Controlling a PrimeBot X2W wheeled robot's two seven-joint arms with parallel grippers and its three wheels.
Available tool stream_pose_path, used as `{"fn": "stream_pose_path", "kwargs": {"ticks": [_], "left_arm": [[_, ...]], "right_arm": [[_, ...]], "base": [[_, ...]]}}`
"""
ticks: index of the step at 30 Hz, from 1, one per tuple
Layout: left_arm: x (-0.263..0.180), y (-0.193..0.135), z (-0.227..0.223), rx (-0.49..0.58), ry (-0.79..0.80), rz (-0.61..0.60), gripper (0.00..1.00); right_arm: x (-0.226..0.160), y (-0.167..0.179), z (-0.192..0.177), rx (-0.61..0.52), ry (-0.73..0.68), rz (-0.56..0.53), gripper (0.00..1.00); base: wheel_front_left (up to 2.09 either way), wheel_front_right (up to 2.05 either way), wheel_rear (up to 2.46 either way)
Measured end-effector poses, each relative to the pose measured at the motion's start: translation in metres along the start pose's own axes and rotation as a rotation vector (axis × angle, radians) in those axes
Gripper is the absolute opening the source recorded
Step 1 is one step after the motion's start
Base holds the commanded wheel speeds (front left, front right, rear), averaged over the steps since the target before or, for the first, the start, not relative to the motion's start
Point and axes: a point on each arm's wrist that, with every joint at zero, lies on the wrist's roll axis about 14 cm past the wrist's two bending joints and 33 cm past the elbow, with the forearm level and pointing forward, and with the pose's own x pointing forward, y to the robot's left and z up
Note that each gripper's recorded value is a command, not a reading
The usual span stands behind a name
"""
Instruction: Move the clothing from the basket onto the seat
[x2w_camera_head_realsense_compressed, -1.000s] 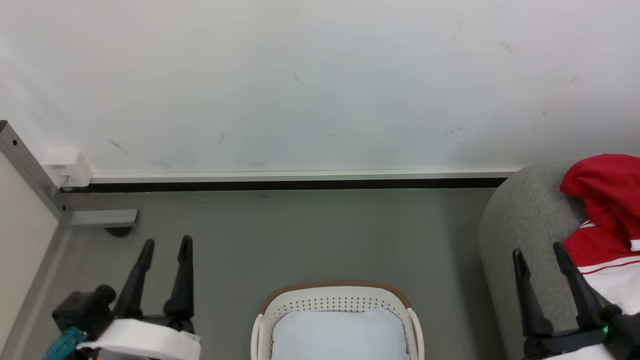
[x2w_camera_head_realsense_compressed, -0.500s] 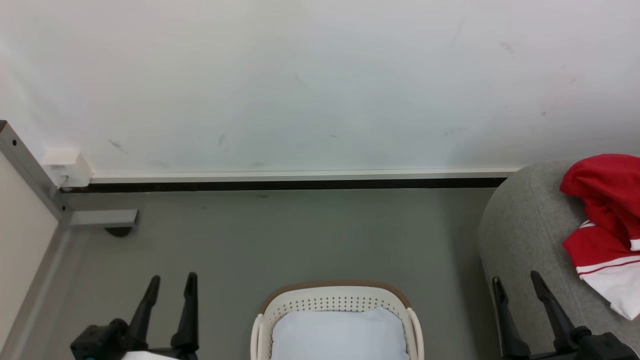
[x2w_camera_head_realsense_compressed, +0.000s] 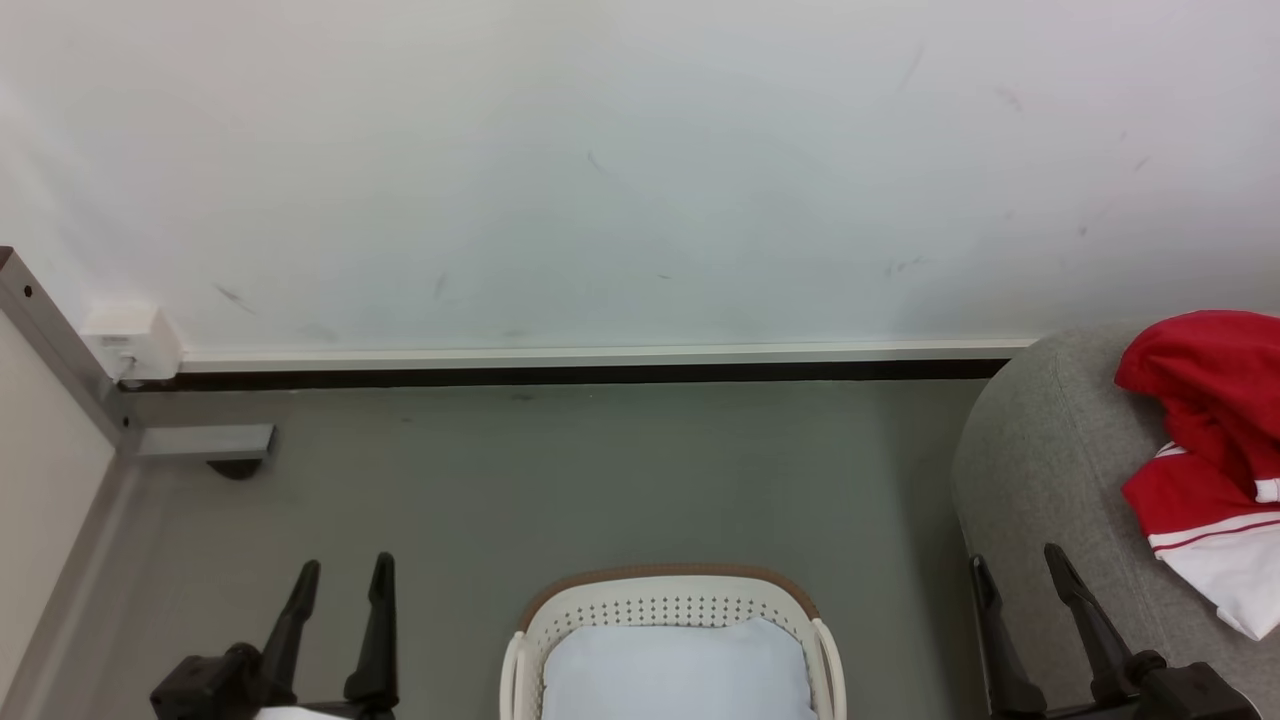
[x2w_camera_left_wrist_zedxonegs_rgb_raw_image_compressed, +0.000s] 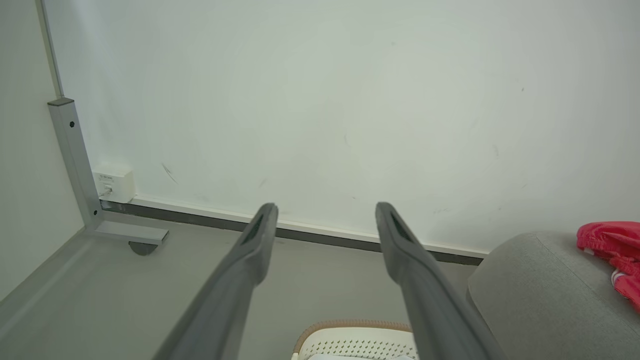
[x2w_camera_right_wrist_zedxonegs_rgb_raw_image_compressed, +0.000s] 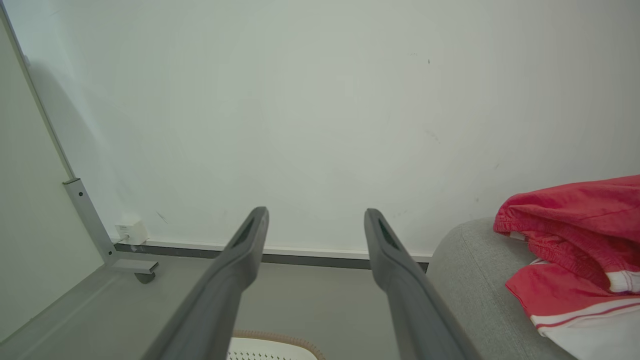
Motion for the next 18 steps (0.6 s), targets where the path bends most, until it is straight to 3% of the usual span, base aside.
{"fn": "stream_pose_path", "kwargs": {"ticks": [10, 11, 18], "left_arm": [[0.000, 0.001, -0.003, 0.006, 0.007, 0.002, 1.00], [-0.001, 0.001, -0.007, 0.003, 0.019, 0.005, 0.00], [-0.010, 0.008, -0.026, -0.064, 0.090, 0.045, 0.00]], "right_arm": [[-0.001, 0.000, 0.001, 0.012, -0.004, -0.002, 1.00], [-0.003, -0.001, -0.003, 0.013, 0.010, -0.005, 0.00], [-0.012, -0.005, -0.020, 0.084, 0.066, -0.036, 0.00]], "base": [[0.00, 0.00, 0.00], [0.00, 0.00, 0.00], [0.00, 0.00, 0.00]]}}
